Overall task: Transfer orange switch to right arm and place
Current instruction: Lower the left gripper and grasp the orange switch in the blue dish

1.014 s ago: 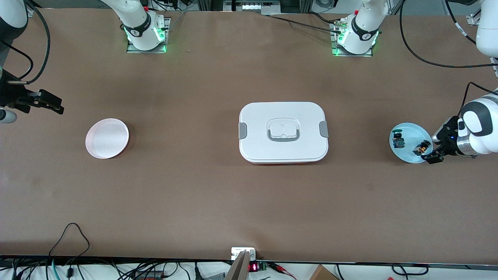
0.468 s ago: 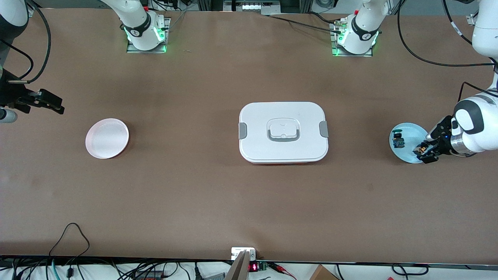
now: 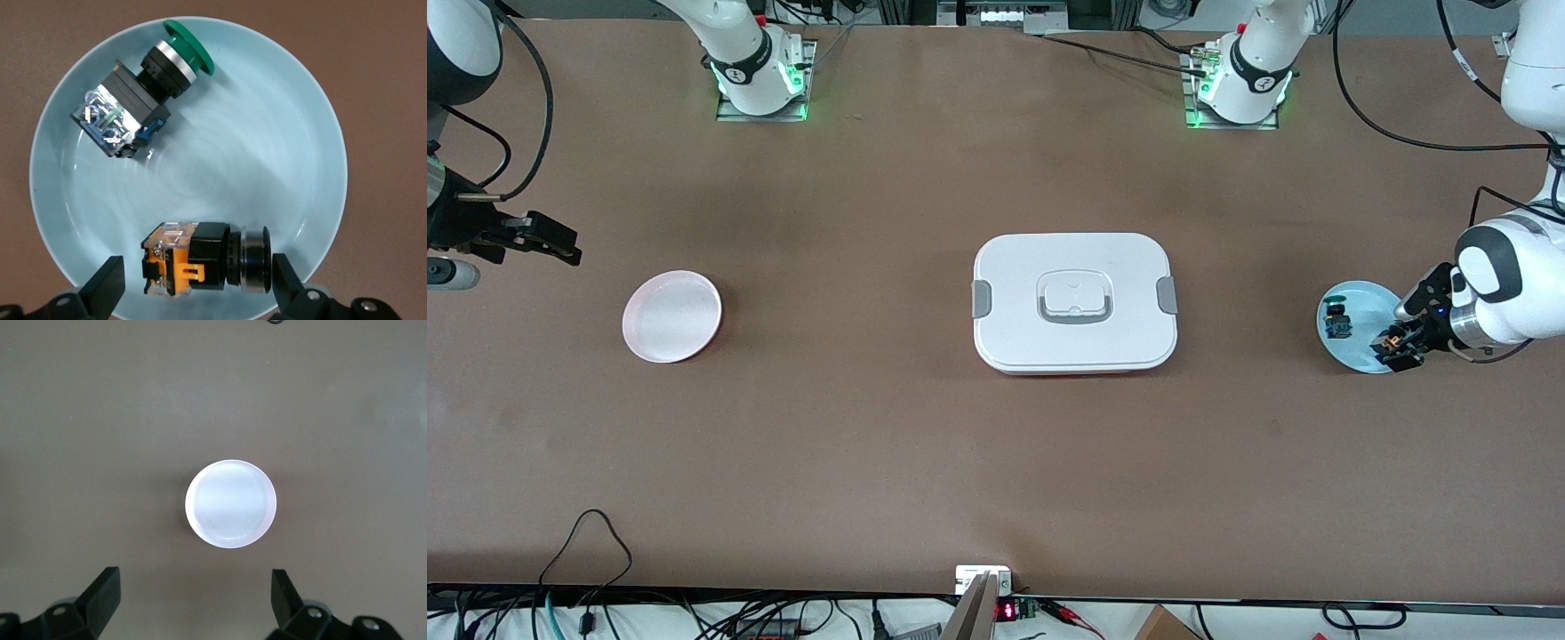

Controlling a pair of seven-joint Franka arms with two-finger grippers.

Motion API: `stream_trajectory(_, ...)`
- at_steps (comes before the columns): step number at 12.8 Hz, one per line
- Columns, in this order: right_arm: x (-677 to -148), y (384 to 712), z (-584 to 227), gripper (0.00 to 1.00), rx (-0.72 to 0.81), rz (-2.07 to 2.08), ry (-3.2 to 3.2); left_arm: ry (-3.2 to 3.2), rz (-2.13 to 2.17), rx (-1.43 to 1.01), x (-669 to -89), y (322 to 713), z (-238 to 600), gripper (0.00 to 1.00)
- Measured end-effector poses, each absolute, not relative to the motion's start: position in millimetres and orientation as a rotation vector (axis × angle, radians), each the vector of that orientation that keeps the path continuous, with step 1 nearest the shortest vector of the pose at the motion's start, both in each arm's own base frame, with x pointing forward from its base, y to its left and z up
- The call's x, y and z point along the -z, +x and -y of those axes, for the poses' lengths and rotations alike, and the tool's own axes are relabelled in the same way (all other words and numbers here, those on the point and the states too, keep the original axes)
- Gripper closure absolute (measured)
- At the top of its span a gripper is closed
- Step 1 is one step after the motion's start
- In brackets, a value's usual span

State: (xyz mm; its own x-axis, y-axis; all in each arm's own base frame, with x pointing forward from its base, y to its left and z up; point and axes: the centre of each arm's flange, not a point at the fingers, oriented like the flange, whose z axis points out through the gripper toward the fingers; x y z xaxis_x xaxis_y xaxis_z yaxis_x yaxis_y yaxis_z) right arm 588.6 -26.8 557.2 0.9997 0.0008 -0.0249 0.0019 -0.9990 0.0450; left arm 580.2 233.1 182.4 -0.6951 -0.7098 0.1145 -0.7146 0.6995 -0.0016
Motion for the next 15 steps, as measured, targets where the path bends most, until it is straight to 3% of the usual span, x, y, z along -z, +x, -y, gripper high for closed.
stream_trajectory(1,-555,590,27,0.0,0.045,-0.004,3.096,1.177,2.797,-0.07,-182,580,-233,0.11)
stream_trajectory(2,-552,590,26,0.0,0.052,-0.005,3.095,1.177,2.796,-0.07,-182,579,-233,0.11)
stream_trajectory(4,-549,592,26,0.0,0.061,-0.005,3.094,1.179,2.793,-0.07,-181,578,-235,0.26)
stream_trajectory(12,-547,592,26,0.0,0.067,-0.006,3.093,1.235,2.735,-0.132,-184,577,-238,0.26)
stream_trajectory(15,-543,593,25,0.0,0.081,-0.006,3.092,1.212,2.632,-0.175,-213,593,-226,0.26)
